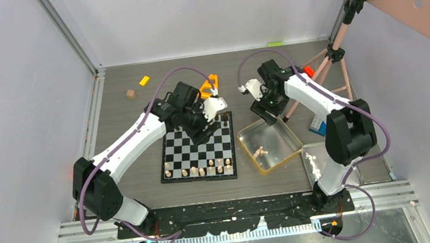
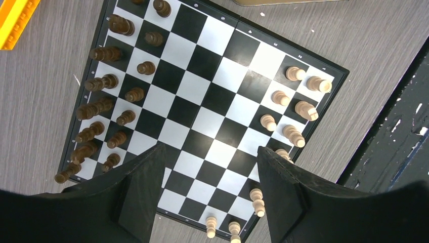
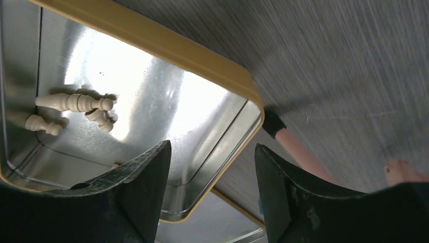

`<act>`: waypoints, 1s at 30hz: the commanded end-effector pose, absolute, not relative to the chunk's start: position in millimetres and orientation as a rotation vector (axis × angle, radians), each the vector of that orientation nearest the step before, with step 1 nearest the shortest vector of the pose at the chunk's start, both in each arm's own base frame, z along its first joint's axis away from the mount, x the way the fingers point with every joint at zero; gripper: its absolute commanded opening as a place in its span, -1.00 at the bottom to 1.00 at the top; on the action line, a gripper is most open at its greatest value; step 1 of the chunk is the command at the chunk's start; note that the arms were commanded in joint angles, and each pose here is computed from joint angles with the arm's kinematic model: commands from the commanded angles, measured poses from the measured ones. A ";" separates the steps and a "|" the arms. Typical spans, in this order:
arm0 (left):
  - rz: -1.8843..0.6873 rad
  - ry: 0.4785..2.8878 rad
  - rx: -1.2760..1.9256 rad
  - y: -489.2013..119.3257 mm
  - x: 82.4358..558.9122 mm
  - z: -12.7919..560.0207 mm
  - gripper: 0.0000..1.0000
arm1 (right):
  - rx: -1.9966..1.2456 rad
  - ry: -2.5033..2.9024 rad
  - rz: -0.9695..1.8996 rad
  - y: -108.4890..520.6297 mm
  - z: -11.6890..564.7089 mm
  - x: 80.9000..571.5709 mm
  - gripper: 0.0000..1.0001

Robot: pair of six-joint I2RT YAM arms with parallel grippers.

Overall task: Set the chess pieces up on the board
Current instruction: Adjust the storage box at the center of the board.

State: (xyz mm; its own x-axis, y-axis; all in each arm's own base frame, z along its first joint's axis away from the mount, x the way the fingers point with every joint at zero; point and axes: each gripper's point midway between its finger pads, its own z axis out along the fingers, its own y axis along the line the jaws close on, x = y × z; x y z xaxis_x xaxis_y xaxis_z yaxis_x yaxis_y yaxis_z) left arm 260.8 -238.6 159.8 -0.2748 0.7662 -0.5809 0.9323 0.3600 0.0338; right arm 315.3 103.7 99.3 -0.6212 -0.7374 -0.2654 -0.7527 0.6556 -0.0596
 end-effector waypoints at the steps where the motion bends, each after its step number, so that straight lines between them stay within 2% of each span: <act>1: -0.394 2.059 1.448 -234.4 268.7 175.0 0.38 | -1.449 2.476 0.042 116.2 97.3 337.9 0.36; 6: -0.366 2.053 1.429 -226.3 269.5 177.8 0.38 | -1.596 2.436 -0.009 131.2 81.4 351.3 0.35; 8: -0.362 2.054 1.421 -223.9 269.4 179.1 0.39 | -1.626 2.431 -0.002 138.0 76.4 354.6 0.29; 14: -0.358 2.049 1.410 -220.7 269.6 181.1 0.39 | -1.644 2.472 0.011 141.2 70.0 354.4 -0.20; 18: -0.350 2.044 1.415 -219.3 269.7 180.9 0.39 | -1.617 2.503 -0.019 132.3 73.5 347.7 -0.36; 22: -0.350 2.048 1.416 -218.3 268.9 179.6 0.39 | -1.561 2.541 -0.063 121.7 76.9 343.1 -0.43; 30: -0.358 2.057 1.419 -219.7 268.8 175.9 0.40 | -1.450 2.576 -0.151 108.5 82.3 349.4 -0.41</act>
State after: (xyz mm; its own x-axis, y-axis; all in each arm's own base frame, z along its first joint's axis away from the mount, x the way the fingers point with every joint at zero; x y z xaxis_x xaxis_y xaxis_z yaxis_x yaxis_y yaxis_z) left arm 264.7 -217.9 163.4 -0.2760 0.7675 -0.5786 0.9161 0.3923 0.0833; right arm 340.4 118.4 58.4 -0.4626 -0.8831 -0.0782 -0.8788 0.4684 -0.0914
